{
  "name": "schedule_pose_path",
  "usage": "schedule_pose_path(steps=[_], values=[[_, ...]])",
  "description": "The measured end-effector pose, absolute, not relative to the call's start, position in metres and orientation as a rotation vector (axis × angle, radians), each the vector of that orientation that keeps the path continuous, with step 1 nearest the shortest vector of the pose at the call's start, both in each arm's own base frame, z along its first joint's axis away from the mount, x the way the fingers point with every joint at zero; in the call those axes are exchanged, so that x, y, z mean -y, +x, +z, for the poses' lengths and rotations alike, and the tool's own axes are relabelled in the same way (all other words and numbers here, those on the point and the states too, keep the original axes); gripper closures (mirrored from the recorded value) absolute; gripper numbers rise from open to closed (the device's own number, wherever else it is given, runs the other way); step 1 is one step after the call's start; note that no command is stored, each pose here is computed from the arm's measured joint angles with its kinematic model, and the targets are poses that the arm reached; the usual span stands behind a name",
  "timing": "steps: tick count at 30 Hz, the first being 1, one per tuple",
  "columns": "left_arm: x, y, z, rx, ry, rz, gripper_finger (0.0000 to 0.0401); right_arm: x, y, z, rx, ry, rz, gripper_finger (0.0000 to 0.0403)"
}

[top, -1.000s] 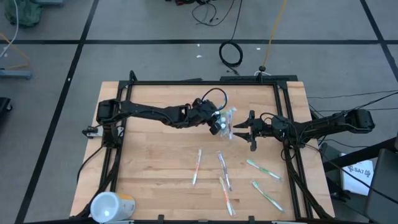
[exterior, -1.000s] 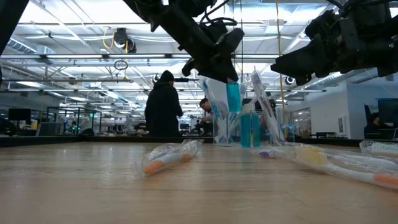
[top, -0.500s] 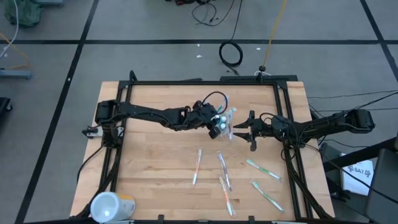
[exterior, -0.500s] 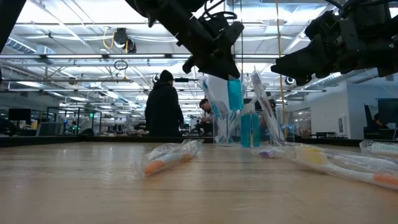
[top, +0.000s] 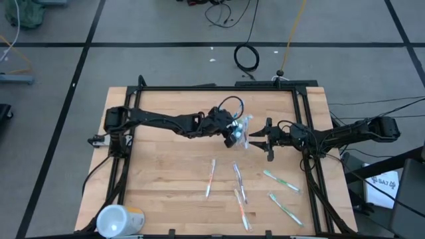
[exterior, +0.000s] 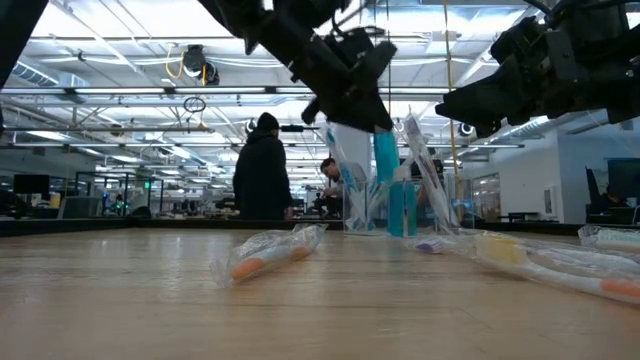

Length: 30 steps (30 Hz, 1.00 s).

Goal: Pick & Place toothbrushing station
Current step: Put the blue mouthwash into the transparent organizer

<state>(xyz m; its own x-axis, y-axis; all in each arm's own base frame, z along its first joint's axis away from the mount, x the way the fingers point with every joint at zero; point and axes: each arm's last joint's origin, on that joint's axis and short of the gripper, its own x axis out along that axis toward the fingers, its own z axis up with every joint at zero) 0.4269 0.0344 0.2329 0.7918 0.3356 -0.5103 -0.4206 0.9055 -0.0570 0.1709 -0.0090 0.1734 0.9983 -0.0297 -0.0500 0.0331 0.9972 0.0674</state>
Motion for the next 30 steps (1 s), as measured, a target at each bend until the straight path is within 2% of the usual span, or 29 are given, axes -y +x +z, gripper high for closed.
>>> schedule_pose_path(steps=[7, 14, 25, 30], values=[[-0.035, 0.439, 0.201, -0.563, -0.137, 0.372, 0.0297, 0.009, 0.171, 0.173, -0.050, 0.068, -0.032, 0.0257], [-0.042, 0.439, 0.199, -0.570, -0.117, 0.379, 0.0295, 0.009, 0.171, 0.173, -0.057, 0.069, -0.032, 0.0257], [-0.040, 0.439, 0.199, -0.588, -0.060, 0.360, 0.0206, 0.009, 0.171, 0.173, -0.056, 0.069, -0.032, 0.0257], [-0.039, 0.433, 0.214, -0.581, -0.020, 0.346, 0.0196, 0.009, 0.171, 0.173, -0.050, 0.068, -0.032, 0.0257]])
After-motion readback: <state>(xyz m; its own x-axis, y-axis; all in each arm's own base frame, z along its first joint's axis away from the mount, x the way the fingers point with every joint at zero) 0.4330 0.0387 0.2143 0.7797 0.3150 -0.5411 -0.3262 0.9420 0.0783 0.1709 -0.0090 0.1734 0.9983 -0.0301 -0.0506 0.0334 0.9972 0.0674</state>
